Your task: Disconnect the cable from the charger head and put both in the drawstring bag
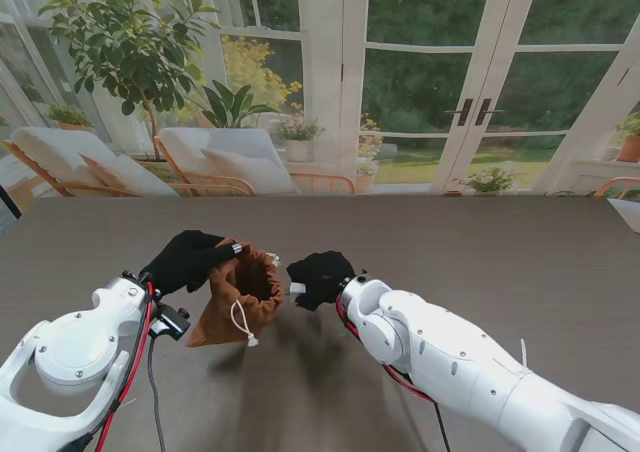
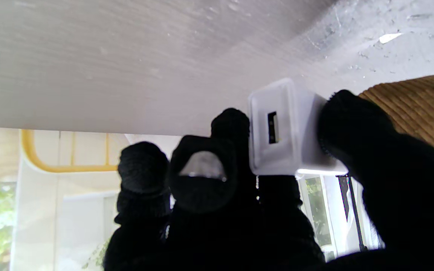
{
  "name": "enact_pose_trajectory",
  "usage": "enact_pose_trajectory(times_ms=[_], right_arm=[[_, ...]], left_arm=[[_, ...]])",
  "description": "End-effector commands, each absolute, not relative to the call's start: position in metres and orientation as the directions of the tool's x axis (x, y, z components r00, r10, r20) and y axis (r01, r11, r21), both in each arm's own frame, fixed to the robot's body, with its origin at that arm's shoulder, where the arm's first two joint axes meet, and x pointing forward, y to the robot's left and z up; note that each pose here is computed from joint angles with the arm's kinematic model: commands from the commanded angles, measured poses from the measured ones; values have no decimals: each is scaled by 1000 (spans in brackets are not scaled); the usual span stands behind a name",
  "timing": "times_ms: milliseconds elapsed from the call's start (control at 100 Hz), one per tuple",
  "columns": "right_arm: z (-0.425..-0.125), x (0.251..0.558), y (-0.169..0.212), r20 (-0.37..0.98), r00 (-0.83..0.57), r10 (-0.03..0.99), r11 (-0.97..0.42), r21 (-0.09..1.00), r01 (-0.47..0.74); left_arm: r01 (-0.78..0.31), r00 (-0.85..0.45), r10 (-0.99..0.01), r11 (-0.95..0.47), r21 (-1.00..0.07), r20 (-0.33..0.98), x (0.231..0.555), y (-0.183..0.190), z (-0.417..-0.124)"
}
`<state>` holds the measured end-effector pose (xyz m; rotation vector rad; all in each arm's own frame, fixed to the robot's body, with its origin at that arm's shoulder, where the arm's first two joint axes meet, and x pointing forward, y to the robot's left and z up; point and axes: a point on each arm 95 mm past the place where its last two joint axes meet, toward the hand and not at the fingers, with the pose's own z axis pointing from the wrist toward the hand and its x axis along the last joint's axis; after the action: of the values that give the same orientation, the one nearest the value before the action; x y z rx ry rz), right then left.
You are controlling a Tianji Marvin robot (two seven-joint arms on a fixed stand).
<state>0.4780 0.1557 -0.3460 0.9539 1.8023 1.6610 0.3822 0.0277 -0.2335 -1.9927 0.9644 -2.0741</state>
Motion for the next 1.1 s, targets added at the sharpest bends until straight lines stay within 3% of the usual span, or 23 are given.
enact_pose_trajectory(times_ms=[0, 630, 1090], right_arm=[[-341, 476, 153, 93, -633, 769, 8, 988, 154], [-261, 475, 129, 110, -656, 746, -50, 993, 110], [-218, 453, 116, 111, -725, 680, -114, 992, 44]], left_arm=[[-365, -128, -487, -787, -498, 864, 382, 26, -235], [-375, -115, -496, -781, -500, 861, 388, 24, -235], [-403, -110, -494, -771, -493, 863, 400, 19, -239]])
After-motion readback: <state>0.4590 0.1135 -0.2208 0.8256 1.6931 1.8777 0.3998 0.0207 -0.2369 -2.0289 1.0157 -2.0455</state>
